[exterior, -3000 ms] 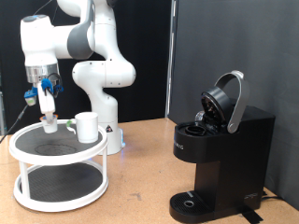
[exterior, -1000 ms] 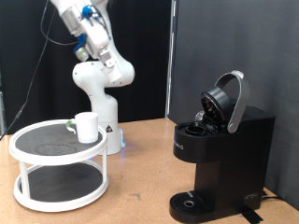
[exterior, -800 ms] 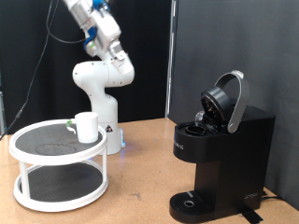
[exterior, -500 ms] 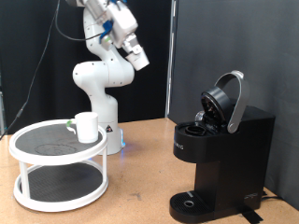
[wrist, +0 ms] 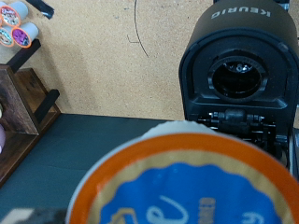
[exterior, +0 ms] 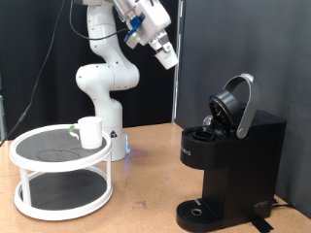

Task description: Make a cup of coffee with the keurig machine

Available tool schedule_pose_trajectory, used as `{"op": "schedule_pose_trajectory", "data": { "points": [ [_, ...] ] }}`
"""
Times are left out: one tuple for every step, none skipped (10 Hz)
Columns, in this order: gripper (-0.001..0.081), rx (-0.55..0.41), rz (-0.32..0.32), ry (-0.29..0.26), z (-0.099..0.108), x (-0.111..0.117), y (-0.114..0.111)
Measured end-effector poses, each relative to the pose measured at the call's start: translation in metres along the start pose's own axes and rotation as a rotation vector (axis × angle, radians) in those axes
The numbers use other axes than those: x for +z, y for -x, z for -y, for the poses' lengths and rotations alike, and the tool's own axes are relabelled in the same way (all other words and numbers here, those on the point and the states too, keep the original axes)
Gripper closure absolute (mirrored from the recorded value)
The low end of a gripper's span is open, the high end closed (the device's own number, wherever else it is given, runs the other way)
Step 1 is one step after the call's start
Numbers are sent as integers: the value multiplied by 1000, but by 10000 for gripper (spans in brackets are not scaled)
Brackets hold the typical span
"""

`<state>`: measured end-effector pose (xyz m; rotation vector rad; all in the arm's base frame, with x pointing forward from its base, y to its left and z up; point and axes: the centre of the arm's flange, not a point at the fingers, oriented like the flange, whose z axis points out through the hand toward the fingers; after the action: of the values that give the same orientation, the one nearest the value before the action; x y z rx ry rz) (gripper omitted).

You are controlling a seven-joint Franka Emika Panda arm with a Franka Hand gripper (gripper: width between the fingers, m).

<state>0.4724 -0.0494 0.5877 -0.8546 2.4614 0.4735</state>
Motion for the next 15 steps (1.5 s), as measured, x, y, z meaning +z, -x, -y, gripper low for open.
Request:
{"op": "schedule_pose_trajectory", "data": {
  "points": [
    [420, -7, -3, 3, -2, 2, 4],
    [420, -10, -6, 3, -3, 4, 8],
    [420, -12, -10, 6, -5, 6, 12],
    [420, -18, -15, 10, -8, 9, 15],
    [420, -22, -20, 15, -11, 12, 18],
    [420, -22, -25, 18, -16, 15, 21],
    [420, -17, -32, 21, -20, 19, 24],
    [420, -6, -49, 13, -23, 22, 26],
    [420, 3, -64, 1, -25, 24, 26],
    [420, 1, -60, 7, -24, 24, 26],
    [420, 0, -53, 34, -24, 25, 23],
    [420, 1, -38, 56, -21, 27, 18],
    [420, 2, -35, 77, -19, 34, 15],
    [420, 6, -42, 90, -18, 42, 13],
    [420, 8, -54, 97, -16, 50, 11]
  ]
}}
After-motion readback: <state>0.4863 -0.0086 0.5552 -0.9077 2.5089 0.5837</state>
